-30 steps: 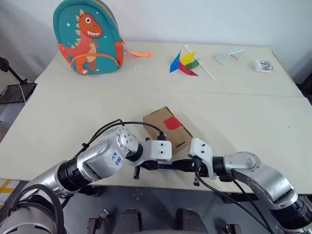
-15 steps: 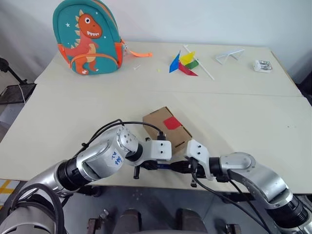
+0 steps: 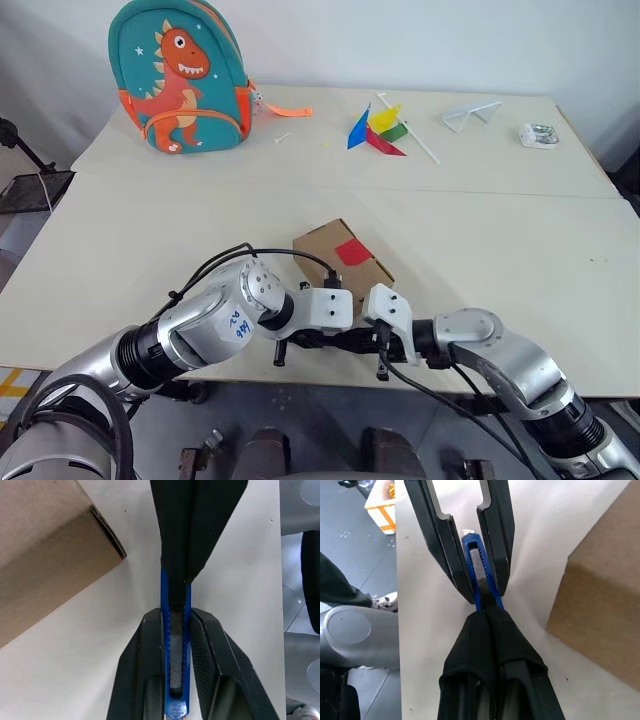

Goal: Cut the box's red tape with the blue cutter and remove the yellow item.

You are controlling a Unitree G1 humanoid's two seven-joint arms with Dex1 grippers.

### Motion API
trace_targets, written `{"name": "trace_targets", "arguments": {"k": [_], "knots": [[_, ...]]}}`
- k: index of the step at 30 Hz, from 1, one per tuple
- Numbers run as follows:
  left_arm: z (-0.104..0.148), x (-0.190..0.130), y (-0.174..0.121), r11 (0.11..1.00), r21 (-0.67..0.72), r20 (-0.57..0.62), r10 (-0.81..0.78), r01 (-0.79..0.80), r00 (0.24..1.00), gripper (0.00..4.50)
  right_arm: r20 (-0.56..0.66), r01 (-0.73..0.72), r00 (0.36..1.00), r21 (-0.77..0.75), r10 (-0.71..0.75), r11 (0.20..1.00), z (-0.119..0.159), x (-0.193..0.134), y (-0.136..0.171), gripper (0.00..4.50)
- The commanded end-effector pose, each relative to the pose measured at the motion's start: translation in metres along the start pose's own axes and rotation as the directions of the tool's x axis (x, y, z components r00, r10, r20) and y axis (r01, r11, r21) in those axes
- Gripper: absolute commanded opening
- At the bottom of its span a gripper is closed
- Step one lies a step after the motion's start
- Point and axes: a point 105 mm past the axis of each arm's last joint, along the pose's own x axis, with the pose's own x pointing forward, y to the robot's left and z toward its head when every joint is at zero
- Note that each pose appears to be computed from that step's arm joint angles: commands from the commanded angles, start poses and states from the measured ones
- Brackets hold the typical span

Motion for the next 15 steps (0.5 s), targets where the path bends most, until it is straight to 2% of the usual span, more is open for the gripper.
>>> {"name": "trace_targets", "arguments": {"k": [1, 6, 15], "knots": [[-0.005, 0.009, -0.007, 0.999, -0.006, -0.019, -0.048, 0.048, 0.999, 0.41, 0.03, 0.028, 0.999, -0.011, -0.028, 1.0, 0.008, -0.013, -0.001, 0.05], [-0.005, 0.01, -0.006, 0.999, 0.0, -0.017, -0.048, 0.048, 0.999, 0.41, 0.01, 0.047, 0.999, 0.0, -0.047, 0.999, 0.002, -0.015, -0.004, 0.05], [-0.005, 0.01, -0.004, 0.999, 0.011, -0.02, -0.046, 0.046, 0.999, 0.41, 0.021, 0.01, 1.0, 0.006, -0.01, 1.0, 0.002, 0.006, 0.002, 0.05]]}}
